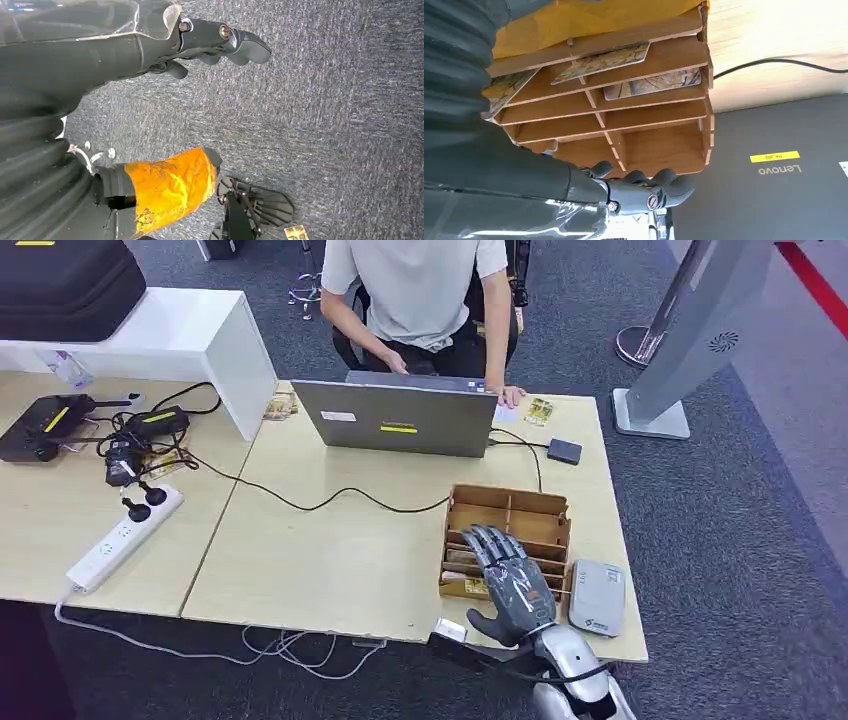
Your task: Pass the card to the sensor for recognition and then transmit it.
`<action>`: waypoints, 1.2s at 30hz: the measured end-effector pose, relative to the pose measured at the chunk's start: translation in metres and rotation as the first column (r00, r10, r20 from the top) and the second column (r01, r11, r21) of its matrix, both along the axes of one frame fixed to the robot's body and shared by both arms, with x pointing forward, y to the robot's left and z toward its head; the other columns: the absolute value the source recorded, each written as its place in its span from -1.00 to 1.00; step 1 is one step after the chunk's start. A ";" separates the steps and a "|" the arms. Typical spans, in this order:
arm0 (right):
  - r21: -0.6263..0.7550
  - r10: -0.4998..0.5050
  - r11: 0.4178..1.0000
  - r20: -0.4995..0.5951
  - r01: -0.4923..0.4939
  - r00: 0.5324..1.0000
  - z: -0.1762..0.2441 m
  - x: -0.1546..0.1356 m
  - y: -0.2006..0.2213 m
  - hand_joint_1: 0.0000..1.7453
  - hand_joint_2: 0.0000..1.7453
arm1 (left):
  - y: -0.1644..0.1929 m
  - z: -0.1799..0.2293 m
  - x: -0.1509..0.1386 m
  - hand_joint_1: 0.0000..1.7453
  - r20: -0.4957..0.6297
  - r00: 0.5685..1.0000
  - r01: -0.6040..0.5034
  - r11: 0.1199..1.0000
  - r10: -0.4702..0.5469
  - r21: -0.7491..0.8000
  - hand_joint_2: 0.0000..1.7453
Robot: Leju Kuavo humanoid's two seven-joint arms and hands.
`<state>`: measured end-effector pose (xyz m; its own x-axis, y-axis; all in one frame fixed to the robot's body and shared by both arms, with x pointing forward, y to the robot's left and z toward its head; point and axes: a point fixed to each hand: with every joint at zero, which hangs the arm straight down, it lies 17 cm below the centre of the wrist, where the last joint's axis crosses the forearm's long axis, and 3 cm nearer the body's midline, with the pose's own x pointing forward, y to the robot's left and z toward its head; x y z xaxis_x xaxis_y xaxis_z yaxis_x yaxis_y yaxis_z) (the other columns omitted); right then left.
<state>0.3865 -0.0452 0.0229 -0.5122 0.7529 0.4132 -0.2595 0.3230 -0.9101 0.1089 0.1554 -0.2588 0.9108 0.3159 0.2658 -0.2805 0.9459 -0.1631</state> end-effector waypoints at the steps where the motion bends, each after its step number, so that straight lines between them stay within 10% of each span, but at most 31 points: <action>1: 0.000 0.000 1.000 0.000 0.000 1.000 0.000 0.000 0.000 -1.00 1.00 | 0.000 0.000 0.000 -1.00 0.000 1.000 0.000 1.000 0.000 0.000 1.00; 36: -0.080 -0.068 0.994 0.037 0.070 0.997 -0.005 0.002 -0.016 -1.00 1.00 | 0.002 -0.001 0.000 -1.00 -0.002 1.000 -0.010 1.000 0.010 0.009 1.00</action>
<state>0.3886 -0.0608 0.0175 -0.4708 0.8172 0.3325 -0.2070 0.2640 -0.9420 0.1088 0.1575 -0.2593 0.9083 0.3225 0.2665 -0.2900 0.9445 -0.1544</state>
